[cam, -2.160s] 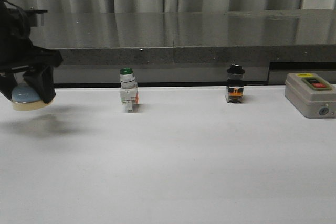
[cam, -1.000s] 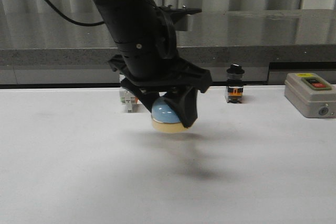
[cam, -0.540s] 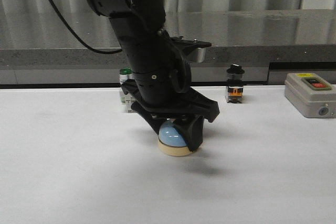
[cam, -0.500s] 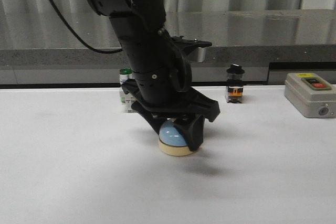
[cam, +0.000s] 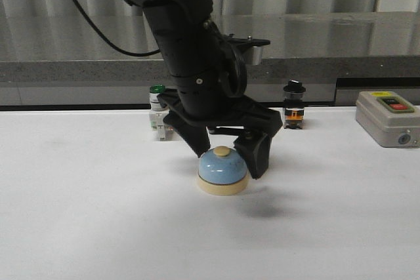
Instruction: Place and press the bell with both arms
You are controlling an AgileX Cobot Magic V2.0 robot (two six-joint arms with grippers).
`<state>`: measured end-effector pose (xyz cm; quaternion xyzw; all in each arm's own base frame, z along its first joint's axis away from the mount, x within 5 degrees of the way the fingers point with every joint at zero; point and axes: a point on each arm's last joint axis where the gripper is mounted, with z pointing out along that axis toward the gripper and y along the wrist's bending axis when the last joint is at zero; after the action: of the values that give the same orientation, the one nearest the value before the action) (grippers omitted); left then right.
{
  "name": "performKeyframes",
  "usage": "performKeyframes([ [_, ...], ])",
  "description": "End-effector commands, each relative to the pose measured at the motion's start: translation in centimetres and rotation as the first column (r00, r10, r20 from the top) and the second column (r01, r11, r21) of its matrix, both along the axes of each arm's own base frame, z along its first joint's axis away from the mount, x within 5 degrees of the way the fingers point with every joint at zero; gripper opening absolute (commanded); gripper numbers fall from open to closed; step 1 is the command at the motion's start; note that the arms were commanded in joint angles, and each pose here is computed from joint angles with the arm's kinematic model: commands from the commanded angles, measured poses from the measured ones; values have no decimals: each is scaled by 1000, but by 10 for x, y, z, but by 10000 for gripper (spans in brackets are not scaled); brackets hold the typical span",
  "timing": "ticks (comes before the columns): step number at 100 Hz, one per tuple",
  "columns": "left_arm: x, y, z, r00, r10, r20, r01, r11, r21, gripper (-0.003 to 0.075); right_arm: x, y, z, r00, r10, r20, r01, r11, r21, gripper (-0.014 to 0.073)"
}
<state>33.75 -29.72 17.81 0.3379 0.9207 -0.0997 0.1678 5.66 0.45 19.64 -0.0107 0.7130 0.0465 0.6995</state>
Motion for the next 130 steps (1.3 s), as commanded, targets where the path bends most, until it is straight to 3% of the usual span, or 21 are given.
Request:
performKeyframes([
  [1, -1, -5, 44, 998, 0, 66, 5, 997, -77, 645, -3, 0, 15, 993, -4, 120, 4, 1000, -1, -64],
  [42, -17, 19, 104, 990, -2, 142, 15, 996, -88, 640, -3, 0, 15, 993, -4, 120, 4, 1000, -1, -64],
  [74, -26, 95, 136, 965, 151, 214, -121, 981, -150, 639, -3, 0, 15, 993, -4, 120, 4, 1000, -1, -64],
  [102, -54, 186, 142, 889, 377, 259, -325, 919, -223, 639, -3, 0, 15, 993, -4, 120, 4, 1000, -1, -64],
  [130, -101, 254, 143, 758, 562, 332, -477, 824, -305, 639, -3, 0, 15, 993, -4, 120, 4, 1000, -1, -64],
])
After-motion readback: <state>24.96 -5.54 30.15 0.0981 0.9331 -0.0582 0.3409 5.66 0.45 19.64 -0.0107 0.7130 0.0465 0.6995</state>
